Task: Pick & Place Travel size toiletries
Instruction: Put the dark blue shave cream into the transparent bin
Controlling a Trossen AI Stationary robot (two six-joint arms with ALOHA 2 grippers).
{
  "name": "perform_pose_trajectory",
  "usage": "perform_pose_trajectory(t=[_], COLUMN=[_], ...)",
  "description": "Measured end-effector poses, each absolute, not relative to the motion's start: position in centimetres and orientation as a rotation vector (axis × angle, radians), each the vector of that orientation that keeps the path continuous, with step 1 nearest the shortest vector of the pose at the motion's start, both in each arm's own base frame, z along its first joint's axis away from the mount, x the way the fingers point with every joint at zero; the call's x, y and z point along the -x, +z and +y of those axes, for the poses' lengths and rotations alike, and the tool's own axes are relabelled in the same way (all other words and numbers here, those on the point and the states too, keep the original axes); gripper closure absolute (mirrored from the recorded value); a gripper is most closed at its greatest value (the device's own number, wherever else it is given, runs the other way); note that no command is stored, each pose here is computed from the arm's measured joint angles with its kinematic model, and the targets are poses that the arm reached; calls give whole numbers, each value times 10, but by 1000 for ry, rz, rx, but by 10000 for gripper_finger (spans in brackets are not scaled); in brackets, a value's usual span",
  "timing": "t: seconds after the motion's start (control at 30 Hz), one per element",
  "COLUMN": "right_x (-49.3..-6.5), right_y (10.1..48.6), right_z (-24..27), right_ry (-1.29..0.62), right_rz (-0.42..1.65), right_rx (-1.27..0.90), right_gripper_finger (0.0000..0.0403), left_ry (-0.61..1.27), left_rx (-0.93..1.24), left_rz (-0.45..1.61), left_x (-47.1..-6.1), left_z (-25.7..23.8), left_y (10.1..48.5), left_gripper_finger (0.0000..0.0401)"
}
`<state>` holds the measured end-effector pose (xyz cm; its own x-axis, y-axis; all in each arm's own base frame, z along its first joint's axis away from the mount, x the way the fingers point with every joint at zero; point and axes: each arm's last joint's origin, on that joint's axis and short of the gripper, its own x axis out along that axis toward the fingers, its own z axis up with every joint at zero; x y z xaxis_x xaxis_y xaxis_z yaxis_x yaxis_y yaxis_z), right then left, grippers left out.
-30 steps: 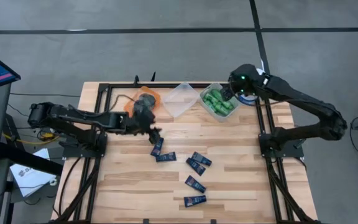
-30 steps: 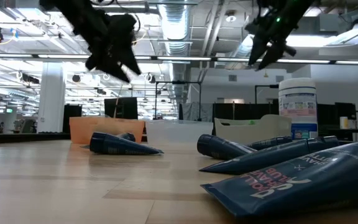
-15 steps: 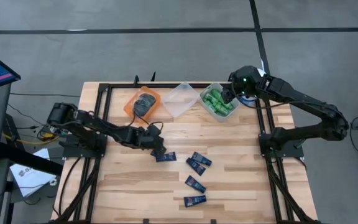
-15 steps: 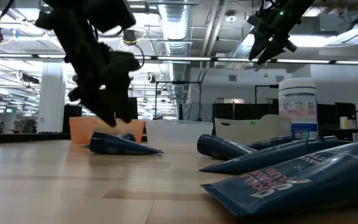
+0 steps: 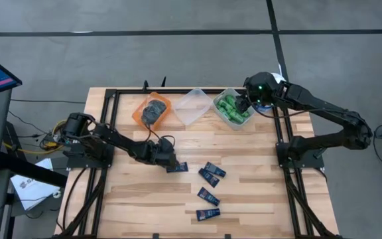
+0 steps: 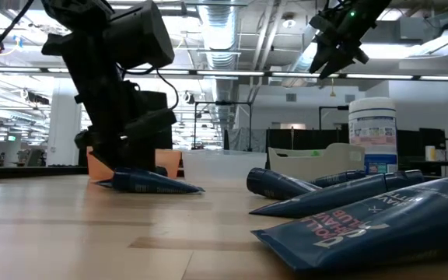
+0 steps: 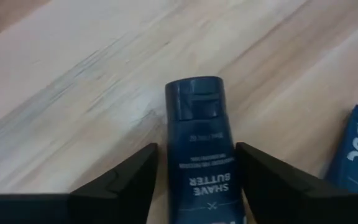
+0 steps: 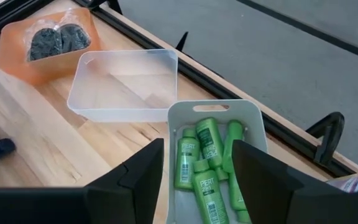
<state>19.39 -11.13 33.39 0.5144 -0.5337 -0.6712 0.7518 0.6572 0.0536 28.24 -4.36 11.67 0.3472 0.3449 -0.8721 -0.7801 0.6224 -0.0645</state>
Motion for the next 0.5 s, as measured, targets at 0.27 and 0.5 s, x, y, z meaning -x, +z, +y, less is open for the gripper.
perform_pose_trajectory(t=[0.27,0.5], right_x=[-196,-195], right_y=[334,334], right_z=[-108,-108], right_ry=[-776,-775], right_rz=[670,666], right_rx=[-359,-360], right_gripper_finger=[228,232], left_ry=[754,749], left_rx=[577,622], left_rz=[912,814], left_x=[-281,-278], left_z=[-42,-34], left_y=[131,156], left_gripper_finger=[281,317])
